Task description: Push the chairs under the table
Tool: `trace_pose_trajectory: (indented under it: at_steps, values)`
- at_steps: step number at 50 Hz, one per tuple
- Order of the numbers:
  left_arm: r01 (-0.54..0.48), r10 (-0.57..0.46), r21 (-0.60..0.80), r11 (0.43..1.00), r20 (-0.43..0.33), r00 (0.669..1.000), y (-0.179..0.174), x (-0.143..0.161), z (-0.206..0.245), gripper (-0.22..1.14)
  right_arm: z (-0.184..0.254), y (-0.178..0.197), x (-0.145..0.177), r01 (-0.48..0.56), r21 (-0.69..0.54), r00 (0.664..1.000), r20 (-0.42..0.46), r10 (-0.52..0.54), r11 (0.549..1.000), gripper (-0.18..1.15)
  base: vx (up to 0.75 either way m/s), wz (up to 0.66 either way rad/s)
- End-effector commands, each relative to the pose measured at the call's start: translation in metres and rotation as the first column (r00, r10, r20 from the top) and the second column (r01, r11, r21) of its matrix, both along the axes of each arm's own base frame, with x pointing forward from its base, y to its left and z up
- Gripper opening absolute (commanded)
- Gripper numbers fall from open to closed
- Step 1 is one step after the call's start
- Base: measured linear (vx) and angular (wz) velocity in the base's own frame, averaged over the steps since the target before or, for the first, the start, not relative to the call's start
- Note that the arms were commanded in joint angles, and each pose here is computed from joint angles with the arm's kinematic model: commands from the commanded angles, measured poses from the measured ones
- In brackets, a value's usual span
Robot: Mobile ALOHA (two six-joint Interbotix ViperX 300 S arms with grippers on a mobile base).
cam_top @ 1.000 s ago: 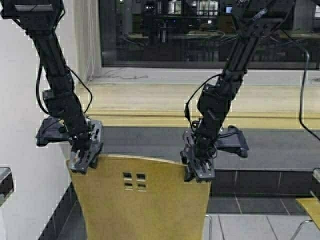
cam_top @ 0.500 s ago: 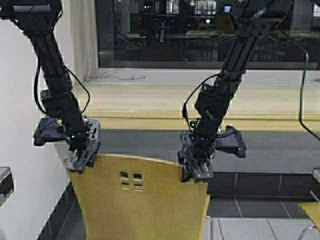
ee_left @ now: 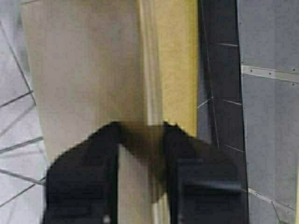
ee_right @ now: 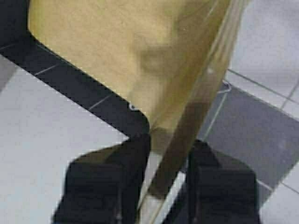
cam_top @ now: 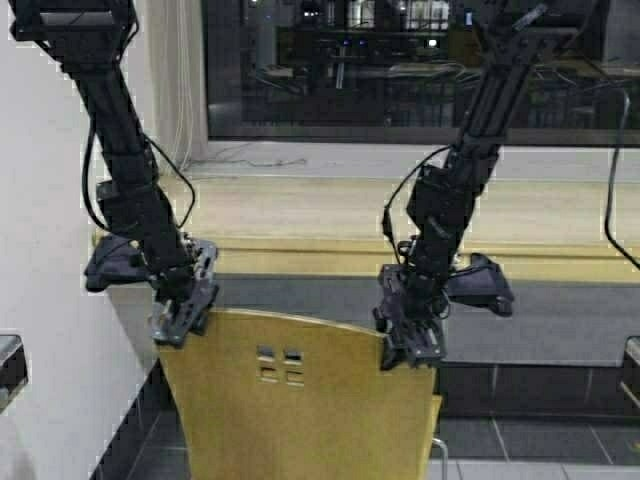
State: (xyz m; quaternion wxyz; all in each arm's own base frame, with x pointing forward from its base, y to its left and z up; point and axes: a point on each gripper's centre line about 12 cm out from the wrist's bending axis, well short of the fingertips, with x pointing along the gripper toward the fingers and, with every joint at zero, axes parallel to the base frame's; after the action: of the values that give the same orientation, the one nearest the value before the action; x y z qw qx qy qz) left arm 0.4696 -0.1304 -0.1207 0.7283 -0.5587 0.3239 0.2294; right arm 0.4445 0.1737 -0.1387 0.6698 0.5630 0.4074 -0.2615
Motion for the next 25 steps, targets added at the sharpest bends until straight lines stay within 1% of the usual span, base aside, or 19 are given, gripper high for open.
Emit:
trace_pose_trajectory:
  at_steps: [1, 18, 25]
  values:
    - [0.011, -0.011, 0.010, 1.000, -0.027, 1.000, 0.001, -0.008, -0.007, 0.06, 0.016, -0.008, 0.016, -0.016, -0.022, 0.998, 0.060, 0.018, 1.000, 0.05, 0.21, 0.06]
    - [0.015, -0.014, 0.012, 1.000, -0.040, 0.999, 0.000, -0.016, -0.005, 0.06, 0.023, -0.013, 0.010, -0.014, -0.028, 0.998, 0.053, 0.015, 1.000, 0.05, 0.20, -0.01]
    - [0.019, -0.017, 0.019, 1.000, -0.064, 0.998, 0.001, -0.026, -0.006, 0.06, 0.025, -0.013, 0.009, -0.015, -0.029, 0.999, 0.052, 0.016, 0.999, 0.05, 0.22, -0.02]
